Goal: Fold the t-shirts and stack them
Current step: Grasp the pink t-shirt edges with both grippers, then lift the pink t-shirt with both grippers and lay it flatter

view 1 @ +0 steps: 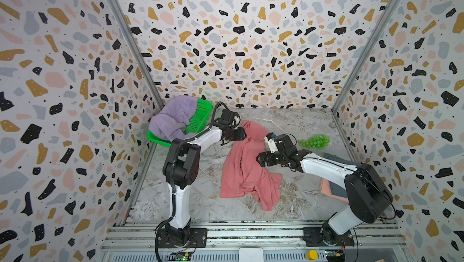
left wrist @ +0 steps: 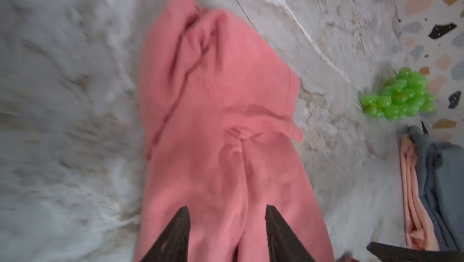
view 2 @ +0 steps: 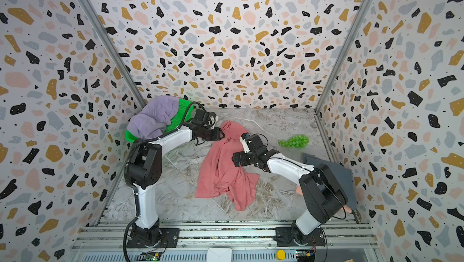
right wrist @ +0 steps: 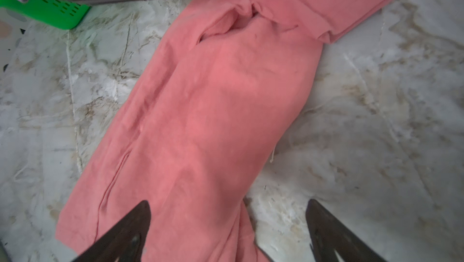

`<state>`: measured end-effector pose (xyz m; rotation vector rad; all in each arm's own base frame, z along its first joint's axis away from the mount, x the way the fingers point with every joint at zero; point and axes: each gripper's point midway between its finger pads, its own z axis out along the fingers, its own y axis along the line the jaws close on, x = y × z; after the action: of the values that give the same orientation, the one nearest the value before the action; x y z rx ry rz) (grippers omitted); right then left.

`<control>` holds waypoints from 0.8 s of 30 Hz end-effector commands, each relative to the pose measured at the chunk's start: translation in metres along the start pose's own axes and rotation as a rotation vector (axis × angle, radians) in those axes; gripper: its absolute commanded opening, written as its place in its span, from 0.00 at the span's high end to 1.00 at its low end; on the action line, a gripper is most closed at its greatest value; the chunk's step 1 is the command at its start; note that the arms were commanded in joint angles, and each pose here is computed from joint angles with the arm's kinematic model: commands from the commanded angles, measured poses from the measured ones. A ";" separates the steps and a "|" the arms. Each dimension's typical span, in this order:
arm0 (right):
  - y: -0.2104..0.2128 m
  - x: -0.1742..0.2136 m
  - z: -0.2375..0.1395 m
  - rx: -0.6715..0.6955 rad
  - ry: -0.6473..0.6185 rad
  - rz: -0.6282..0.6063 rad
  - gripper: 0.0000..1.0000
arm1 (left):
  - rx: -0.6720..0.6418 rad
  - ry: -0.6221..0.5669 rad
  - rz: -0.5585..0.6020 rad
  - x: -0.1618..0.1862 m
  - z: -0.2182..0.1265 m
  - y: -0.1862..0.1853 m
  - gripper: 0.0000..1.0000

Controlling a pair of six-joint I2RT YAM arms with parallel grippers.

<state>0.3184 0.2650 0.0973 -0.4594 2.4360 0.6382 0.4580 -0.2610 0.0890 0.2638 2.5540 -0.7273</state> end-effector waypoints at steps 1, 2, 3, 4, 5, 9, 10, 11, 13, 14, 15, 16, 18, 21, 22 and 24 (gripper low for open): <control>0.015 0.007 0.004 -0.062 0.004 0.051 0.07 | 0.036 0.041 -0.001 0.018 0.011 0.007 0.58; 0.019 0.009 0.009 -0.068 0.012 0.053 0.09 | 0.041 0.053 -0.003 0.024 0.015 0.005 0.61; 0.022 0.011 0.014 -0.069 0.020 0.053 0.09 | 0.032 0.061 -0.008 0.028 0.018 0.006 0.63; 0.024 0.012 0.020 -0.062 0.028 0.051 0.09 | 0.013 0.064 -0.011 0.030 0.020 0.008 0.64; 0.026 0.015 0.026 -0.063 0.036 0.047 0.10 | -0.022 0.065 -0.008 0.033 0.022 0.014 0.65; 0.027 0.024 0.052 -0.059 0.076 0.060 0.37 | -0.098 0.094 -0.008 0.046 0.030 0.032 0.85; 0.026 0.024 0.056 -0.054 0.083 0.065 0.49 | -0.101 0.090 -0.011 0.045 0.031 0.033 0.90; 0.024 0.023 0.059 -0.043 0.085 0.069 0.63 | -0.108 0.083 -0.018 0.044 0.031 0.035 0.94; 0.020 0.018 0.058 -0.013 0.064 0.066 0.79 | -0.108 0.069 -0.024 0.039 0.030 0.034 1.00; 0.018 0.012 0.054 0.001 0.041 0.059 0.82 | -0.099 0.057 -0.026 0.036 0.028 0.031 1.00; 0.016 0.004 0.047 0.021 0.015 0.052 0.85 | -0.089 0.044 -0.028 0.030 0.024 0.028 1.00; 0.013 -0.003 0.040 0.037 -0.010 0.045 0.87 | -0.078 0.029 -0.028 0.024 0.019 0.024 1.00; 0.008 -0.025 0.017 0.069 -0.083 0.037 0.89 | -0.054 -0.021 -0.027 0.007 -0.002 0.013 1.00; -0.002 -0.065 -0.032 0.101 -0.221 0.031 0.91 | 0.004 -0.145 -0.013 -0.032 -0.058 -0.011 1.00; -0.005 -0.084 -0.058 0.112 -0.285 0.021 0.91 | 0.032 -0.203 -0.012 -0.047 -0.084 -0.020 1.00; -0.012 -0.115 -0.103 0.140 -0.397 0.011 0.92 | 0.095 -0.320 -0.020 -0.073 -0.136 -0.034 1.00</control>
<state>0.3491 0.2548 0.1459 -0.3005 2.3022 0.5762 0.4504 -0.2360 0.1178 0.1718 2.5178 -0.7066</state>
